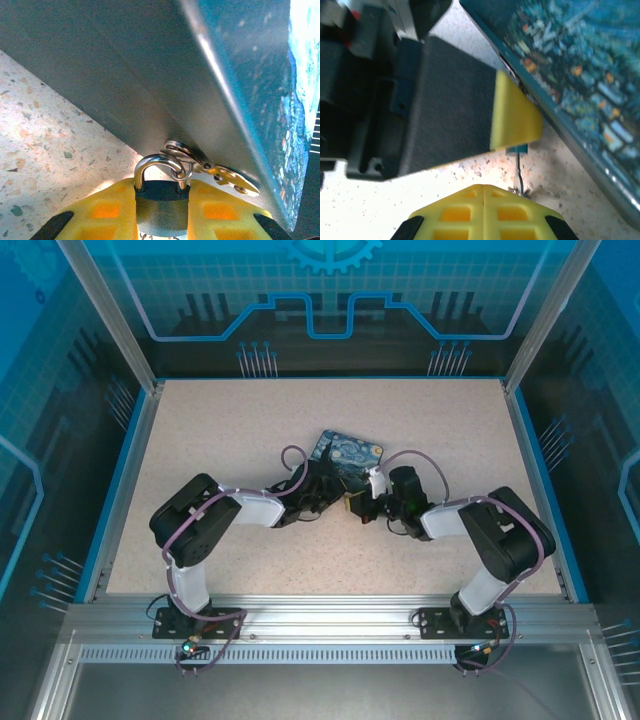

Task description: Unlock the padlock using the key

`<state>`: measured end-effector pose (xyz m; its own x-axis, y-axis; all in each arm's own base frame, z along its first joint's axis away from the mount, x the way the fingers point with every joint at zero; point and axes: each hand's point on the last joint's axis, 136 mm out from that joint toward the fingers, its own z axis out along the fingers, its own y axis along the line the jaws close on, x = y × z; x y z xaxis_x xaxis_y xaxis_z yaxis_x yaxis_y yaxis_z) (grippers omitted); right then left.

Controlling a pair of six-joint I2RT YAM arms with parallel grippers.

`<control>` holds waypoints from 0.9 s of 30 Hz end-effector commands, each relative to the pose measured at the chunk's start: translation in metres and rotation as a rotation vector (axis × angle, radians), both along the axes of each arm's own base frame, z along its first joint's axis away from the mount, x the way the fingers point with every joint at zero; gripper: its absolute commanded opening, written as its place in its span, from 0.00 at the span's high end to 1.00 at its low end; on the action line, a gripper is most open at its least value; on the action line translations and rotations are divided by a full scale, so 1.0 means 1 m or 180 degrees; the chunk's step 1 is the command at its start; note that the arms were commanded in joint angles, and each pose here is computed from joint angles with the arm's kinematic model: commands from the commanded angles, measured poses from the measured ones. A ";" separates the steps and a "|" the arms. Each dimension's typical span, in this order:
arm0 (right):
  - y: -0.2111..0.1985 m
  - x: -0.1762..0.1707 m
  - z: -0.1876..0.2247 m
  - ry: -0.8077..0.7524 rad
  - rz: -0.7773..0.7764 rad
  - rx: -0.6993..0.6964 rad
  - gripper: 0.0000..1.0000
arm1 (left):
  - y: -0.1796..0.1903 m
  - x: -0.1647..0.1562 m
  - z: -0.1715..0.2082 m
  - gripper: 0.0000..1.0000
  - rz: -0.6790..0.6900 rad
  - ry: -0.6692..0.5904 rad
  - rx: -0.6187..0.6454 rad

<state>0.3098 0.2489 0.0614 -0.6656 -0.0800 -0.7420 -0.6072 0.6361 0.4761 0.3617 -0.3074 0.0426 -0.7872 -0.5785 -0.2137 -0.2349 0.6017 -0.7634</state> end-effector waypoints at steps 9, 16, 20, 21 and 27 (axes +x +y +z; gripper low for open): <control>-0.015 -0.005 -0.001 -0.0062 -0.0073 -0.0179 0.70 | -0.005 -0.001 0.016 0.92 -0.0046 -0.0024 -0.0113; -0.010 -0.006 0.002 0.0007 -0.0023 -0.0013 0.64 | -0.012 0.000 0.024 0.94 -0.0001 0.0069 -0.0318; -0.012 -0.007 0.008 0.0058 -0.0057 0.0201 0.58 | -0.011 -0.001 0.028 0.95 0.0032 0.0093 -0.0359; -0.013 -0.007 0.010 0.0067 -0.0073 0.0233 0.56 | -0.011 -0.001 0.030 0.95 0.0047 0.0109 -0.0383; -0.026 -0.012 0.014 0.0186 -0.0220 0.0208 0.52 | -0.013 -0.002 0.033 0.96 0.0082 0.0169 -0.0486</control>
